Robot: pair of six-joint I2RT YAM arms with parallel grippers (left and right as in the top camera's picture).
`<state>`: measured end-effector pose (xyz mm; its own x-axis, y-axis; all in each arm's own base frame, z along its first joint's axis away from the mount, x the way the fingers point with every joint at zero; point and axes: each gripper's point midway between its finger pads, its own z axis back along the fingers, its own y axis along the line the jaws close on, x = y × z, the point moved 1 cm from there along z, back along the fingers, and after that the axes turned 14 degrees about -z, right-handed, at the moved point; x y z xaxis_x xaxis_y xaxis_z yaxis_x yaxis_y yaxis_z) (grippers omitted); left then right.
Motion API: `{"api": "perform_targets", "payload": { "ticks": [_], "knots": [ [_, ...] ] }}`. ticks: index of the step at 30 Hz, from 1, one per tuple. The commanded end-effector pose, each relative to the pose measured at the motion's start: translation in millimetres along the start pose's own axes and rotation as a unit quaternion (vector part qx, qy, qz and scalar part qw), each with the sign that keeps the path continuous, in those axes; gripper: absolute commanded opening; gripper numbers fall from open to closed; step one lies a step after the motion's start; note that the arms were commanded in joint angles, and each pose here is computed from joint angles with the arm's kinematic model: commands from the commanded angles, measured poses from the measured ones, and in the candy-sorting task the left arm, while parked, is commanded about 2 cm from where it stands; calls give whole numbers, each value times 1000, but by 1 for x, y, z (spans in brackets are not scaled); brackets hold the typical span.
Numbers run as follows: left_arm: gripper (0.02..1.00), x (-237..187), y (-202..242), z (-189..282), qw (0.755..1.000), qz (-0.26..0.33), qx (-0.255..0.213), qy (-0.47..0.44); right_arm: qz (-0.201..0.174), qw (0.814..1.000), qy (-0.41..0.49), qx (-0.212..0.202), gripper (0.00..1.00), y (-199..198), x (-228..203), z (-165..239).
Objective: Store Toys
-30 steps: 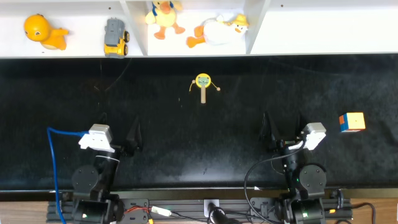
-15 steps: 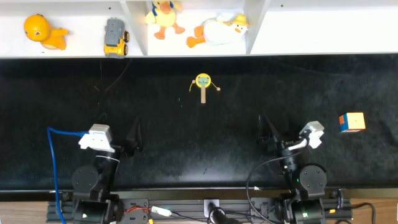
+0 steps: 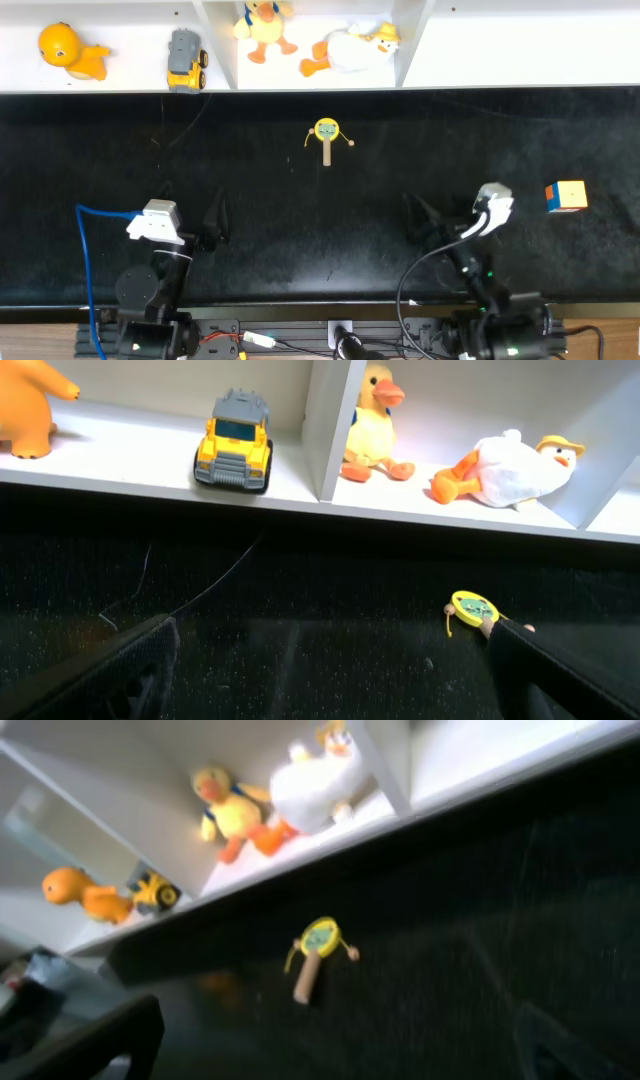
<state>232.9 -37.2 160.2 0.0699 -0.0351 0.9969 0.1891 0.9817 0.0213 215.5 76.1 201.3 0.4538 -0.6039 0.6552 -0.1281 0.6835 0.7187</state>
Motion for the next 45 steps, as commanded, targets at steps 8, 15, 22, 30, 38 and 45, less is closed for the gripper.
{"api": "perform_targets", "payload": {
  "ticks": [8,15,22,30,38,45],
  "knots": [
    [998,0,-5,0,1000,10,-12,-4,155,977,126,-74,998,67,77,-26],
    [996,0,-5,0,1000,10,-12,-4,191,958,205,-65,998,101,73,-67],
    [998,0,-5,0,1000,10,-12,-4,210,930,296,-59,998,121,9,-110],
    [998,0,-5,0,1000,10,-12,-4,167,900,387,-111,998,99,-62,-143],
    [998,0,-5,0,1000,10,-12,-4,69,890,402,-206,963,66,-94,-165],
    [998,0,-5,0,1000,10,-12,-4,35,870,412,-269,1000,35,-117,-177]
  ]
}}
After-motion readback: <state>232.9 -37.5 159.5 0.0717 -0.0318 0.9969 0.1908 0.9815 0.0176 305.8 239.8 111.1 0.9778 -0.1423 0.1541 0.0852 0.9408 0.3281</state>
